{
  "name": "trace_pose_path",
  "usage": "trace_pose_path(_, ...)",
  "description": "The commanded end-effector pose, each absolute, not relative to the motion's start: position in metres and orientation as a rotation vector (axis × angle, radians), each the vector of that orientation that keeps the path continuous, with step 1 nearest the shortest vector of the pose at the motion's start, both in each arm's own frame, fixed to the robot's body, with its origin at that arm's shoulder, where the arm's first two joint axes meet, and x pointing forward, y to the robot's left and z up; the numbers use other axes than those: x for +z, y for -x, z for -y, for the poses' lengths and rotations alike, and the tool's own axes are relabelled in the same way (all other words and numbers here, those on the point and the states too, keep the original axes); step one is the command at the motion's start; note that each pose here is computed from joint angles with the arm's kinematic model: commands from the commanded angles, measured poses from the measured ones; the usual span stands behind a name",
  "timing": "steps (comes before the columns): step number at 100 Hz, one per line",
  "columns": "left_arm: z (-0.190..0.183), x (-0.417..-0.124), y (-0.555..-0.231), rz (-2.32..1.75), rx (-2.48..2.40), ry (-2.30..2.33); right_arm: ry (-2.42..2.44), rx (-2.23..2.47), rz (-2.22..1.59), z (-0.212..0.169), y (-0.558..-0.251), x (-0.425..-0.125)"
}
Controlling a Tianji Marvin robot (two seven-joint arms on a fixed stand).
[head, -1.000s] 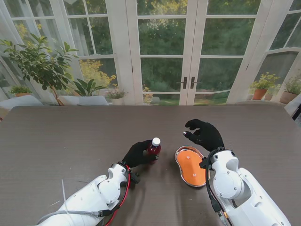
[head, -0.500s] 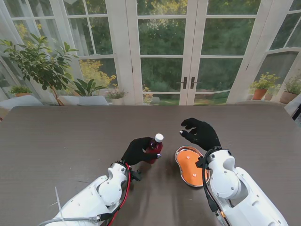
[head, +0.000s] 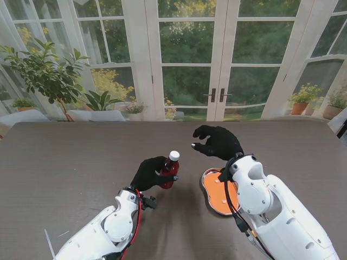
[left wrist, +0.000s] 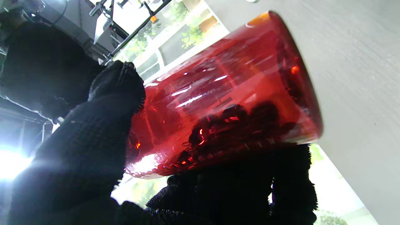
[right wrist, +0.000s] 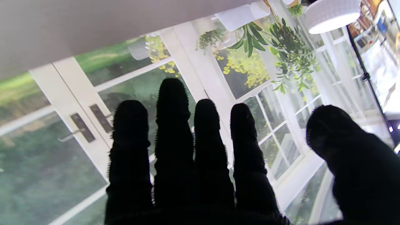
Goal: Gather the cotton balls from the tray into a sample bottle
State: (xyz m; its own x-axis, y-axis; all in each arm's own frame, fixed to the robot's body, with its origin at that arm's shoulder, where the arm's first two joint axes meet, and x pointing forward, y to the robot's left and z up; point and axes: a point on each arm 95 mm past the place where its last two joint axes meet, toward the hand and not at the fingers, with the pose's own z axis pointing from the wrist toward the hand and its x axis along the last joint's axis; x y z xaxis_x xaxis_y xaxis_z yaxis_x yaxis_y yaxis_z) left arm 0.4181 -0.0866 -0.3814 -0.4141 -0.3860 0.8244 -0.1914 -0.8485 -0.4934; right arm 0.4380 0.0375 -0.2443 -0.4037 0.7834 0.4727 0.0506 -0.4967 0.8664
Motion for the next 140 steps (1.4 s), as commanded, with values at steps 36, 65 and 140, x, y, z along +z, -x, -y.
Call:
trace_pose_path(36,0.083,-0.364,-0.410,-0.848,-2.443,1.563,-1.112,1.975,-1.367,-0.077,-0.439,-0.210)
trace_pose_path(65,0.082,-0.359,-0.408,-0.848,-2.453,1.555,-1.052,1.971,-1.447,-0.090,-0.430,-0.212)
trace_pose_path(140,0.080,-0.358,-0.407,-0.858,-2.475,1.527,-0.931,1.886,-1.496,-0.100,-0.426,-0.215)
